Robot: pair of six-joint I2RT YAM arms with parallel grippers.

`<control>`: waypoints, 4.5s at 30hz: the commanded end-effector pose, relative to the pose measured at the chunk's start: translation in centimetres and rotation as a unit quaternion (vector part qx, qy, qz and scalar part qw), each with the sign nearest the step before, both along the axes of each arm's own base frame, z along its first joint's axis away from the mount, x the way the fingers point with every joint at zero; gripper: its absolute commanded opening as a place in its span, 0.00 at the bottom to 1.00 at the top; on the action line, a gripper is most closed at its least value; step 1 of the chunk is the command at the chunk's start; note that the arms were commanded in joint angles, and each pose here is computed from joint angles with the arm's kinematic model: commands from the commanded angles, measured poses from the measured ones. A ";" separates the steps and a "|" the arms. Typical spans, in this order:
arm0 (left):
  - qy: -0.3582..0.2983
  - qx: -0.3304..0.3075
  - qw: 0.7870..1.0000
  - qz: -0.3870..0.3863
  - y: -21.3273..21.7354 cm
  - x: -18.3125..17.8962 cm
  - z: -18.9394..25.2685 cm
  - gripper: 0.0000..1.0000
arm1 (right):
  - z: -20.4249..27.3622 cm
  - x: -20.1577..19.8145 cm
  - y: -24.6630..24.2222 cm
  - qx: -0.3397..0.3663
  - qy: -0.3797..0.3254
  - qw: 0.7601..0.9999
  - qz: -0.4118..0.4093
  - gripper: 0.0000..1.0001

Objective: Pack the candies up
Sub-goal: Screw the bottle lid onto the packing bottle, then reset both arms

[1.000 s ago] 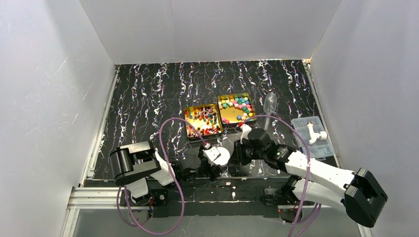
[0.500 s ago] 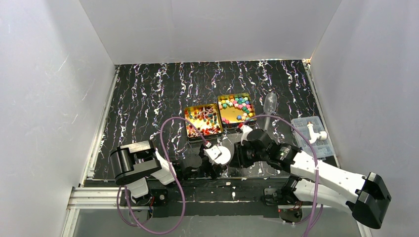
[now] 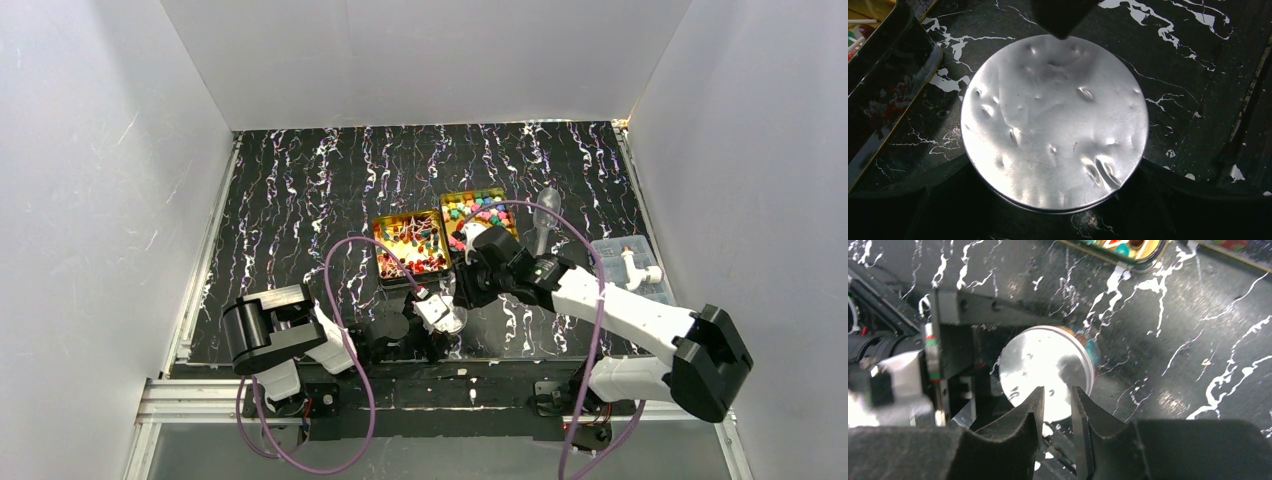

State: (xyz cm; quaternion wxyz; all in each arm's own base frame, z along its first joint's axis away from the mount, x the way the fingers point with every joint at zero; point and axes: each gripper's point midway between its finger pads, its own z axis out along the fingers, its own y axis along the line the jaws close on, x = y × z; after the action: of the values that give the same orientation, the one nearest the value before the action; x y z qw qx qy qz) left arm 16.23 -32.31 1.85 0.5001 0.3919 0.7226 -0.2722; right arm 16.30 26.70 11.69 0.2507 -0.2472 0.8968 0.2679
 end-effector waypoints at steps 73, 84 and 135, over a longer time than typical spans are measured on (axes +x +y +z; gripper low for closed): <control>0.007 0.094 0.994 0.047 2.5 1.5 -2.6 0.46 | -0.2 -7.8 -2.8 0.102 0.085 0.991 0.006 0.23; 0.015 0.094 0.995 0.028 2.5 0.8 -1.7 0.71 | 1.8 -5.5 -3.6 0.065 0.024 0.998 -0.007 0.38; 0.129 0.162 0.971 0.124 7.8 -0.2 21.3 0.98 | 14.2 6.3 -3.8 -0.034 -0.165 0.982 -0.078 0.98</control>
State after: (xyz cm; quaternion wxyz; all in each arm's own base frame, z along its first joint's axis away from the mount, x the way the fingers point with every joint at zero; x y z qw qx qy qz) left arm 15.79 -26.94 22.18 0.3908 0.3393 0.8372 -0.1765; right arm 20.15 23.96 22.80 0.3704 -0.2337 0.8785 0.1907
